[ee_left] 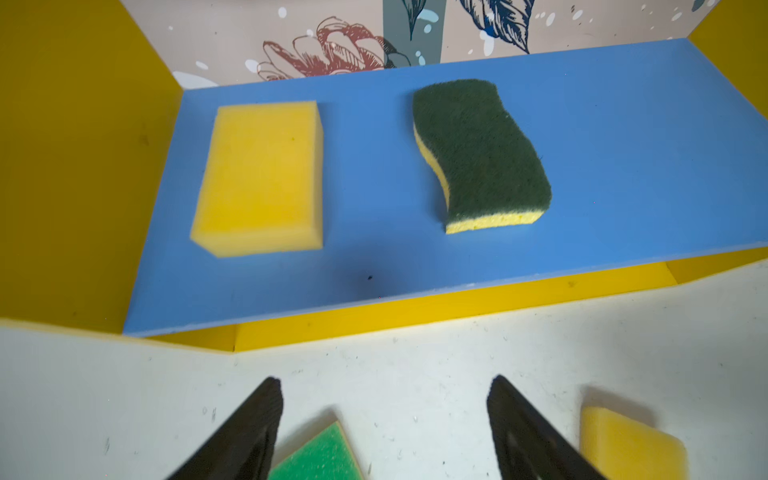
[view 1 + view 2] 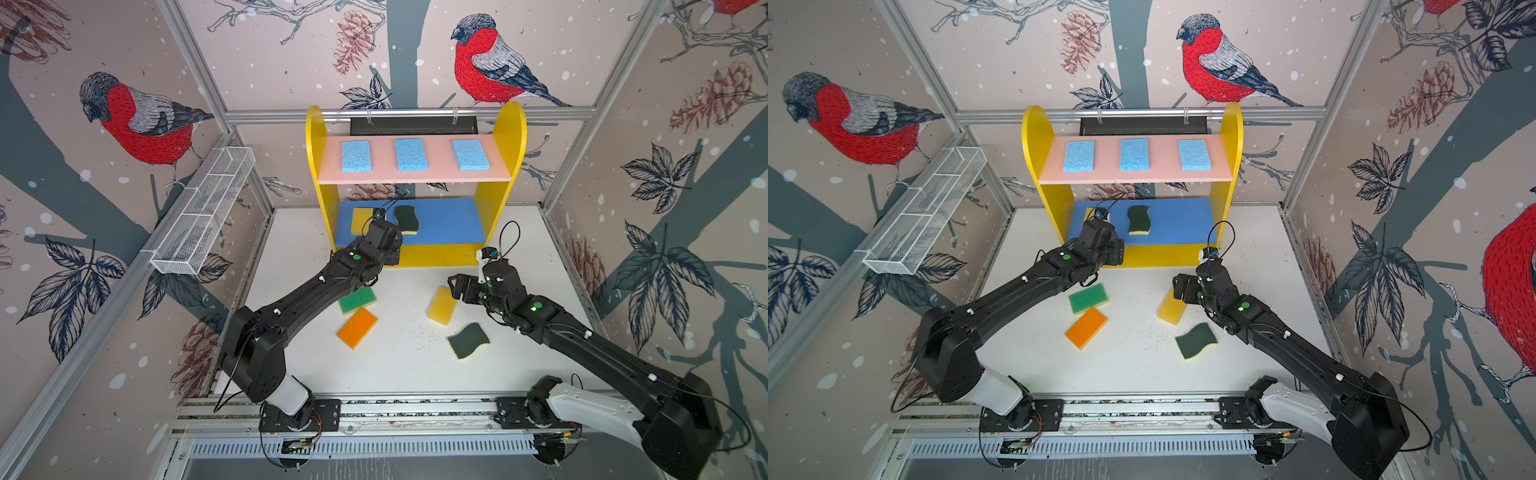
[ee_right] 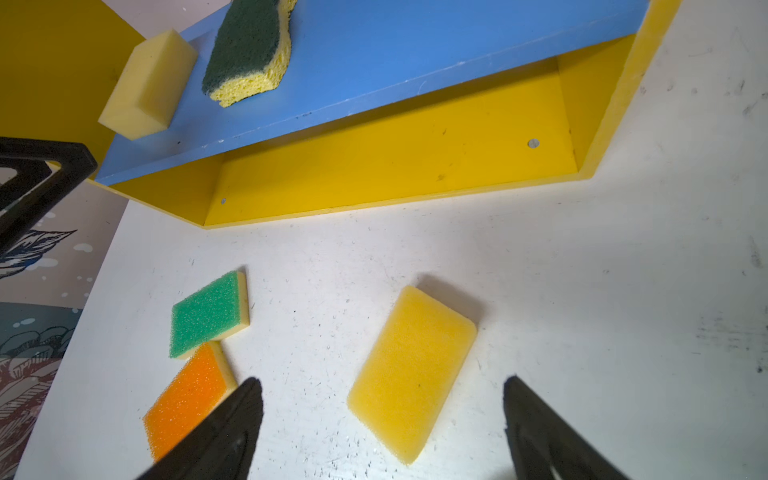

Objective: Place and organize the cleaning sponges onto the shelf
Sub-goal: 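Draw the left gripper back while the right gripper lowers toward the plain yellow sponge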

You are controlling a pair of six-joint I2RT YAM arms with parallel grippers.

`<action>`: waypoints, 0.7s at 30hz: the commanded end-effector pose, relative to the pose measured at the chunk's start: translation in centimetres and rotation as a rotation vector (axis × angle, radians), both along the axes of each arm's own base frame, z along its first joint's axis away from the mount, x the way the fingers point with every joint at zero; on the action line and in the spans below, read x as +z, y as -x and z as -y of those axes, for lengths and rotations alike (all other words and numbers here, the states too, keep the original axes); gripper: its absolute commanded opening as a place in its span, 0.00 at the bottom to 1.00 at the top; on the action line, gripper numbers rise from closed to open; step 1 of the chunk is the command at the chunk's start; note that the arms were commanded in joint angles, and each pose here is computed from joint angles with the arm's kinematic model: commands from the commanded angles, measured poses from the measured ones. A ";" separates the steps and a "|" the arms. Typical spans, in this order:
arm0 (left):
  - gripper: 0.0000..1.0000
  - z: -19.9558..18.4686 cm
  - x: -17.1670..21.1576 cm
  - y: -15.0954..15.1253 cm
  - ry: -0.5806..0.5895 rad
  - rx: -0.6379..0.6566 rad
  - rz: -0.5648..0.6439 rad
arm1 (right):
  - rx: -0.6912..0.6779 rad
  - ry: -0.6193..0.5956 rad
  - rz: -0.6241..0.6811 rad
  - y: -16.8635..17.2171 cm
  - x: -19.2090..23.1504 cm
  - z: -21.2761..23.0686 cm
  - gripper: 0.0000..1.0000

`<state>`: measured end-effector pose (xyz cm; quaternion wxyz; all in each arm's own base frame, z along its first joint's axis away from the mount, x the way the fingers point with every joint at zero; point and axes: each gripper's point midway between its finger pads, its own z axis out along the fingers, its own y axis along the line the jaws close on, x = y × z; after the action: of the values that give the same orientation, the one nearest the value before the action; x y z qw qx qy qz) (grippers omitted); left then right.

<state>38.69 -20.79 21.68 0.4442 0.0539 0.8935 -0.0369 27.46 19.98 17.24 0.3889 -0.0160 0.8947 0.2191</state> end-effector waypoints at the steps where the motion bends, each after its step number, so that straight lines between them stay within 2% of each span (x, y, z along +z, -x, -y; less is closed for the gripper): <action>1: 0.78 -0.6 -0.3 1.4 0.026 -0.007 -0.014 | -0.060 -0.011 0.003 0.3 -0.2 0.2 0.90; 5: 0.78 -0.8 -1.5 3.8 0.073 -0.044 -0.071 | -0.070 -0.023 -0.025 1.8 -1.5 -0.3 0.90; 11: 0.79 -1.1 -2.1 6.1 0.130 -0.088 -0.090 | -0.082 -0.015 -0.061 4.2 -3.9 -1.0 0.90; 14: 0.78 -1.6 -3.5 7.5 0.127 -0.086 -0.120 | -0.077 -0.018 -0.069 5.1 -4.6 -1.5 0.90; 21: 0.78 -2.7 -5.4 9.9 0.147 -0.076 -0.148 | -0.069 -0.002 -0.090 5.3 -5.9 -2.5 0.91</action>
<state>29.51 -18.25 16.91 0.3855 0.0589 0.9137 -0.1146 21.46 22.06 10.83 0.3421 0.0084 0.9177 0.2017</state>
